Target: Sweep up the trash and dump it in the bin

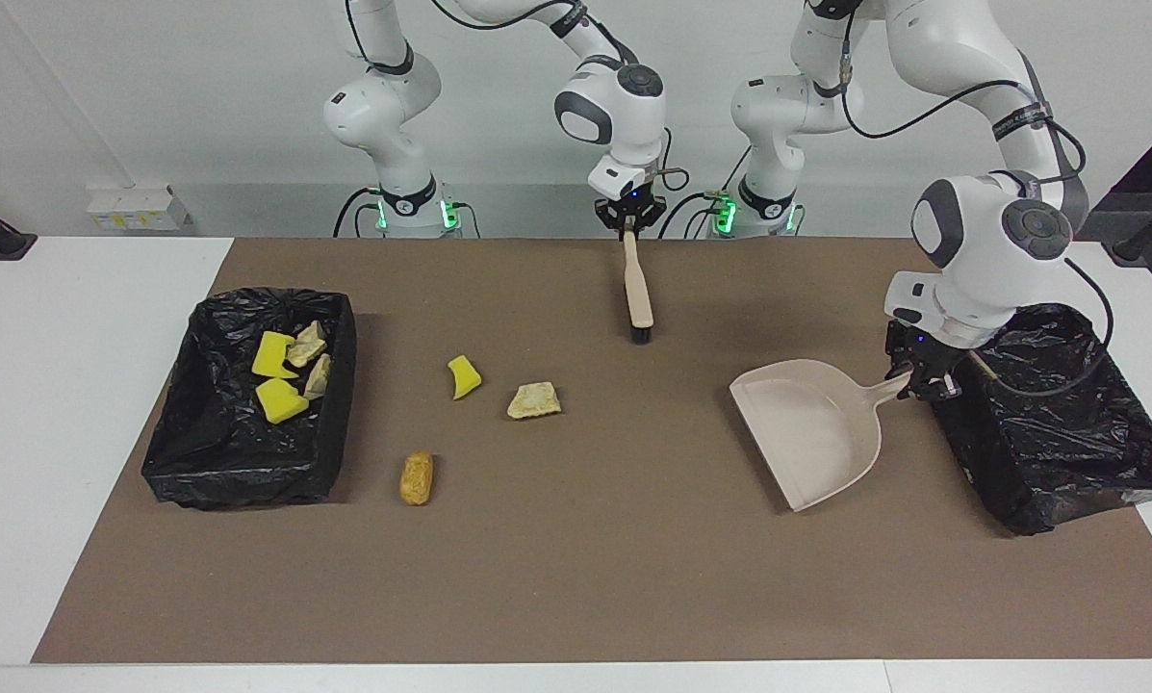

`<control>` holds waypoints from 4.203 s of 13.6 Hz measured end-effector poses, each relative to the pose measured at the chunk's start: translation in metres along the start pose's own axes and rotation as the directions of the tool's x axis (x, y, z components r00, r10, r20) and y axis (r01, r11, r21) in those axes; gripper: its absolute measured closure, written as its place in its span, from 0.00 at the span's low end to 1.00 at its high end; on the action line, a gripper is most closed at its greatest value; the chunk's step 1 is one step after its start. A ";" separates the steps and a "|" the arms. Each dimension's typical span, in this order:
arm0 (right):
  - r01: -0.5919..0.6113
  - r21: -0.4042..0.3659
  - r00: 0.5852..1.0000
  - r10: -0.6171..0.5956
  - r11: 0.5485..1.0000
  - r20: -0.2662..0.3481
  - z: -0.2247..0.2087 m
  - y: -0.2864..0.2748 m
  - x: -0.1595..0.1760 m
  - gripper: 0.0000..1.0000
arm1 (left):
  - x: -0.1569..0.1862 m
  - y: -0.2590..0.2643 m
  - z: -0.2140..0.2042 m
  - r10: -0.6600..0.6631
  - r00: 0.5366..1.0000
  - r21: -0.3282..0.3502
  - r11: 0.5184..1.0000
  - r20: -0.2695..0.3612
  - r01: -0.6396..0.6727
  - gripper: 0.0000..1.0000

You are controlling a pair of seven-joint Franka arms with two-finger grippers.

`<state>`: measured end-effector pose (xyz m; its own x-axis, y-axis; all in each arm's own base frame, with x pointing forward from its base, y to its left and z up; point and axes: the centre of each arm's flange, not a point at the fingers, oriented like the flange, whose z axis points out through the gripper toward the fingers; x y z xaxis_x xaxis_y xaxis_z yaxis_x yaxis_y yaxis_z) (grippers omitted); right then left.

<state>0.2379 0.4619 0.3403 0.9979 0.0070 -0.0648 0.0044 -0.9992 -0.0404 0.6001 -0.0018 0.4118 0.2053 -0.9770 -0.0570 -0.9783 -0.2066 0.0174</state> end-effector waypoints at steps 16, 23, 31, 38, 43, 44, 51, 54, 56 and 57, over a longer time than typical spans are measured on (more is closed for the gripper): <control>-0.102 0.057 0.988 0.108 0.993 -0.107 -0.117 0.290 0.303 0.74 | 0.187 0.082 0.010 -0.025 1.000 0.003 1.000 0.010 0.025 0.69; 0.020 -0.071 1.000 -0.021 0.997 -0.017 -0.087 0.408 0.361 0.74 | 0.199 0.115 0.014 -0.011 0.998 0.018 1.000 0.065 0.010 0.69; 0.135 -0.037 0.986 -0.131 0.990 0.100 -0.040 0.318 0.322 0.74 | 0.206 0.131 0.014 -0.046 0.996 0.022 0.999 0.074 0.045 0.69; 0.080 0.024 0.986 -0.082 0.997 0.143 -0.066 0.244 0.288 0.74 | 0.208 0.142 0.019 -0.040 0.996 0.022 0.999 0.074 0.039 0.69; -0.020 -0.020 0.979 0.023 1.000 0.204 -0.136 0.312 0.251 0.74 | 0.213 0.148 0.025 -0.043 0.997 0.033 0.999 0.064 0.041 0.69; -0.040 -0.029 0.978 0.045 0.999 0.204 -0.129 0.325 0.238 0.74 | 0.213 0.147 0.025 -0.044 0.997 0.034 0.999 0.063 0.042 0.69; -0.175 -0.062 0.967 0.183 0.983 0.175 -0.063 0.355 0.180 0.74 | 0.213 0.145 0.026 -0.012 0.998 0.059 0.998 0.055 0.008 0.69; -0.181 -0.035 0.976 0.184 0.983 0.114 -0.030 0.296 0.182 0.74 | 0.213 0.145 0.026 -0.008 0.998 0.060 0.998 0.054 0.005 0.69; -0.169 -0.005 0.983 0.169 0.986 0.071 -0.014 0.267 0.196 0.74 | 0.213 0.145 0.026 -0.006 0.998 0.060 0.998 0.054 0.003 0.69; -0.162 0.013 0.985 0.161 0.987 0.067 -0.012 0.254 0.208 0.74 | 0.213 0.145 0.026 -0.005 0.999 0.061 0.998 0.054 0.002 0.69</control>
<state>0.4470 0.2096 0.3281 0.9789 -0.1514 -0.1375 -0.1584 -0.9865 -0.0420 0.5016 -0.2382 0.3758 0.2087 -0.9717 -0.1107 -0.9778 -0.2051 -0.0436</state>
